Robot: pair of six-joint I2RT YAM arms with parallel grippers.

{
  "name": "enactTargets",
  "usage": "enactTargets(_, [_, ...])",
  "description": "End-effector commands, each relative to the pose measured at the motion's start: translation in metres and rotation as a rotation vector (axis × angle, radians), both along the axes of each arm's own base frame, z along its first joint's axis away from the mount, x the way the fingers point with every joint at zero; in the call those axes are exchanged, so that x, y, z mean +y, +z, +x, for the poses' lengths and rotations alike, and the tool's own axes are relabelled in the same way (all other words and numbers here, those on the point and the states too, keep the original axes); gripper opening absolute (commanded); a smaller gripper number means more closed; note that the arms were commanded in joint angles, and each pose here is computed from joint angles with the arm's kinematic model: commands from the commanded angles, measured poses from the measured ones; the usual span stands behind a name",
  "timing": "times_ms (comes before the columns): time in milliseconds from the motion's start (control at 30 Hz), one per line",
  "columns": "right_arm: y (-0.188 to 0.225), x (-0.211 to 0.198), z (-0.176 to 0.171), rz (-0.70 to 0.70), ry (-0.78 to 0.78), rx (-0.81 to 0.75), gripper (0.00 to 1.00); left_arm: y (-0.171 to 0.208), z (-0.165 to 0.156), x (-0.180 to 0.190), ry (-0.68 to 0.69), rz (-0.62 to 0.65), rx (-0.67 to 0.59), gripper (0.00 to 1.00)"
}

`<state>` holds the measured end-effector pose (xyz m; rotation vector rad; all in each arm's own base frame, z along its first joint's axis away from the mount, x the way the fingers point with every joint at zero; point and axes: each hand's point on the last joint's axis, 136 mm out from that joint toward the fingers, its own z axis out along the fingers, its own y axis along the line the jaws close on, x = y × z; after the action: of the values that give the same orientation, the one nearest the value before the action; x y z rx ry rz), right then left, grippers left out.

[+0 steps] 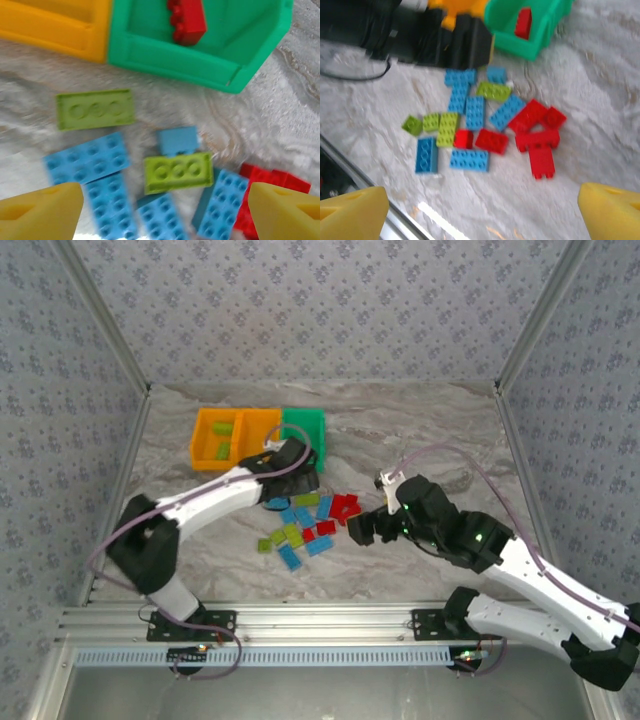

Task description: Sort the legos into containers by color

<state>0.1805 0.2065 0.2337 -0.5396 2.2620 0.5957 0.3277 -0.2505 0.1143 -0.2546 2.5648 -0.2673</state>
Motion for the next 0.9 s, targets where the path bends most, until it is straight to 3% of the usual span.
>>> enactTargets(0, [-0.012, -0.019, -0.005, -0.044, -0.06, 0.028, 1.0, -0.004, 0.018, -0.013, 0.064, 0.01, -0.017, 0.83])
enactTargets(367, [-0.014, -0.03, 0.005, -0.067, -0.139, 0.011, 1.0, -0.062, 0.032, -0.021, 0.081, 0.071, 0.11, 0.64])
enactTargets(600, [-0.015, -0.03, 0.005, -0.061, -0.146, 0.02, 1.0, -0.08, 0.03, -0.019, 0.088, 0.089, 0.142, 0.54])
enactTargets(767, [-0.013, -0.025, 0.002, -0.03, -0.13, 0.037, 1.0, -0.077, 0.029, -0.018, 0.068, 0.097, 0.147, 0.34])
enactTargets(867, [-0.006, -0.02, 0.0, 0.004, -0.112, 0.039, 1.0, -0.047, 0.03, -0.016, 0.047, 0.089, 0.102, 0.3])
